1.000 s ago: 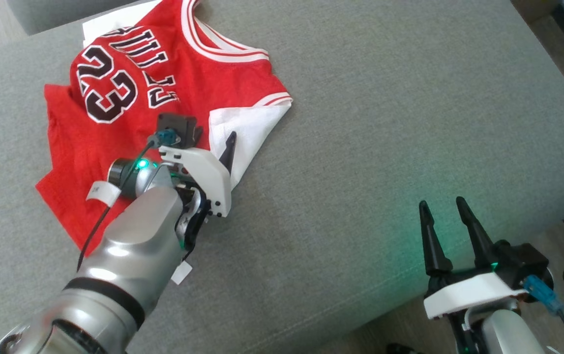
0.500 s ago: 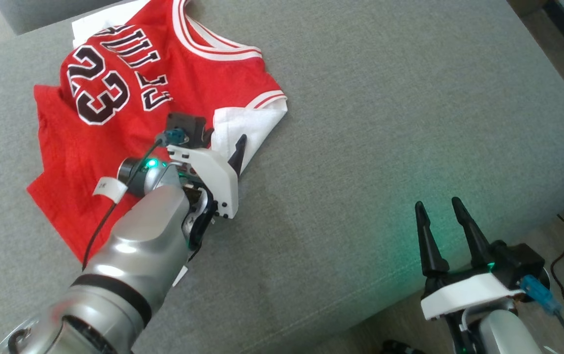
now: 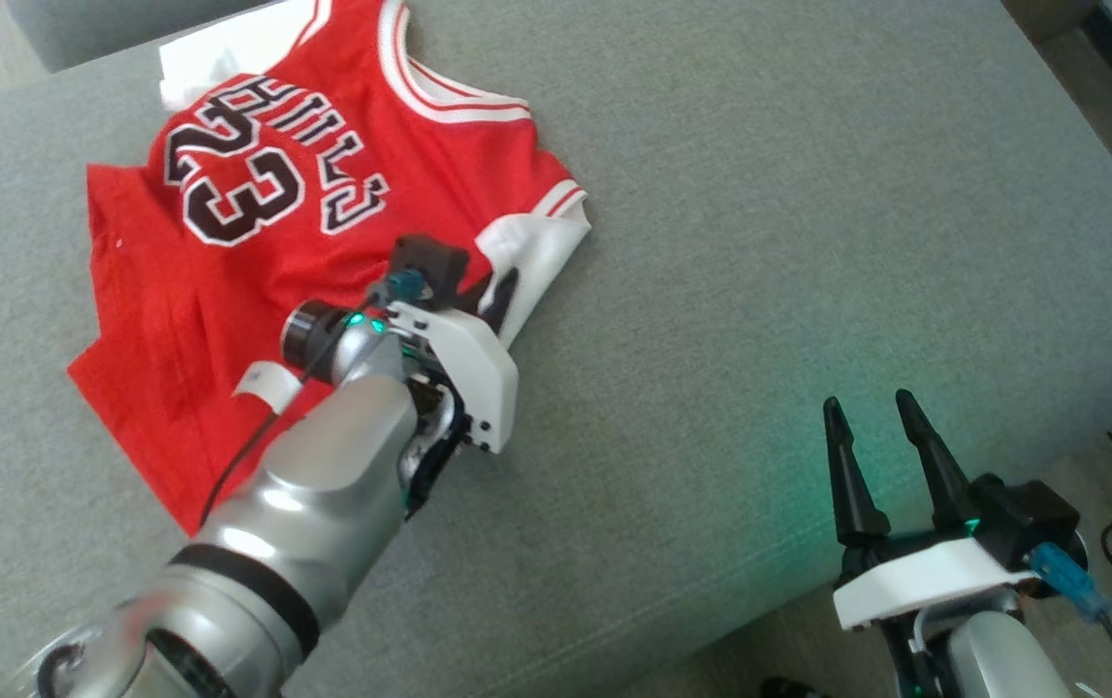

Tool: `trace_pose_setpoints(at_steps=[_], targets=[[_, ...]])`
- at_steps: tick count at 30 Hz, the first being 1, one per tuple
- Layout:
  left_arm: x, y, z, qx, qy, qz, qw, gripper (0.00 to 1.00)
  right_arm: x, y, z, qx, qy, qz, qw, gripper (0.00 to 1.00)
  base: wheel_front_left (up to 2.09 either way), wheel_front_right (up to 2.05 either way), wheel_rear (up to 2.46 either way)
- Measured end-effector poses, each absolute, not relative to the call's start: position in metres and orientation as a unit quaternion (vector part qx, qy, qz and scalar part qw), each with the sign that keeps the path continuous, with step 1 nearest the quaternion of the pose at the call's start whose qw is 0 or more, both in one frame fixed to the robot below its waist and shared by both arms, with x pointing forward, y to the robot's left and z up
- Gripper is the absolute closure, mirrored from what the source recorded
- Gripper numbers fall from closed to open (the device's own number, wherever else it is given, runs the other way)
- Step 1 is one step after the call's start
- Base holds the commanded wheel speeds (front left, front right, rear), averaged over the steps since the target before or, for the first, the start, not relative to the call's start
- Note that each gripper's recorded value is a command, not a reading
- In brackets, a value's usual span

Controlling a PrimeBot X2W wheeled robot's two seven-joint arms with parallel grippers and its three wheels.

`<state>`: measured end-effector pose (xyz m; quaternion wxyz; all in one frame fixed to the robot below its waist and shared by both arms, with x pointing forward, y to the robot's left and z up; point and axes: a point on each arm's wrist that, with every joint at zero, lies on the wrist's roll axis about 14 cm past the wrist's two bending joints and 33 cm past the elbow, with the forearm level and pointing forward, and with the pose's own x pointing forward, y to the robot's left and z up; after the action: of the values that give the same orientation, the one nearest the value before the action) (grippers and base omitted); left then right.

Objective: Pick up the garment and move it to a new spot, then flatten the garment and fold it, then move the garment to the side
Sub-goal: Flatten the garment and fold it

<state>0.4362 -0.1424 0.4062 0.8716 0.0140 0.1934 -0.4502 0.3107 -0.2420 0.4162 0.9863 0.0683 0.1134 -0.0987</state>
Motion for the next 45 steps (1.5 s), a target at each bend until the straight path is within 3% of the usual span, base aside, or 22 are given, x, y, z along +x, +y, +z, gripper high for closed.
trace_pose_setpoints(at_steps=[3,7,11,16,21,23,25,26,27,28,35,40,45], targets=[[0.429,-0.145,0.409,0.015,0.188,-0.457,0.869,0.71,0.312,-0.241,0.417,0.069,0.112,-0.096,0.987,0.00,0.00,0.00,0.00],[0.415,-0.144,0.403,0.021,0.193,-0.463,0.865,0.53,0.314,-0.239,0.418,0.070,0.110,-0.092,0.987,0.00,0.00,0.00,0.00],[0.406,-0.147,0.402,0.024,0.190,-0.473,0.860,0.48,0.315,-0.237,0.417,0.070,0.110,-0.089,0.987,0.00,0.00,0.00,0.00],[0.398,-0.155,0.408,0.020,0.181,-0.490,0.852,0.49,0.314,-0.237,0.415,0.070,0.114,-0.089,0.987,0.00,0.00,0.00,0.00],[0.373,-0.165,0.406,0.017,0.184,-0.520,0.834,0.48,0.312,-0.238,0.414,0.071,0.116,-0.092,0.986,0.00,0.00,0.00,0.00],[0.348,-0.172,0.405,0.002,0.196,-0.550,0.812,0.44,0.310,-0.238,0.414,0.071,0.116,-0.093,0.986,0.00,0.00,0.00,0.00],[0.329,-0.177,0.407,-0.030,0.211,-0.566,0.797,0.29,0.310,-0.238,0.414,0.072,0.116,-0.093,0.986,0.00,0.00,0.00,0.00],[0.322,-0.178,0.408,-0.038,0.213,-0.570,0.792,0.10,0.309,-0.238,0.414,0.072,0.115,-0.094,0.986,0.00,0.00,0.00,0.00],[0.318,-0.179,0.410,-0.048,0.213,-0.571,0.792,0.00,0.309,-0.239,0.415,0.073,0.114,-0.094,0.986,0.00,0.00,0.00,0.00],[0.317,-0.179,0.414,-0.058,0.212,-0.569,0.792,0.00,0.309,-0.239,0.416,0.074,0.112,-0.094,0.986,0.00,0.00,0.00,0.00],[0.352,-0.162,0.443,-0.081,0.155,-0.498,0.849,0.00,0.316,-0.244,0.427,0.068,0.091,-0.095,0.989,0.00,0.00,0.00,0.00],[0.384,-0.113,0.468,-0.095,0.102,-0.401,0.905,0.00,0.319,-0.245,0.436,0.052,0.075,-0.089,0.992,0.00,0.00,0.00,0.00],[0.381,-0.049,0.468,-0.115,0.089,-0.300,0.943,0.00,0.322,-0.239,0.439,0.041,0.071,-0.075,0.994,0.00,0.00,0.00,0.00]])
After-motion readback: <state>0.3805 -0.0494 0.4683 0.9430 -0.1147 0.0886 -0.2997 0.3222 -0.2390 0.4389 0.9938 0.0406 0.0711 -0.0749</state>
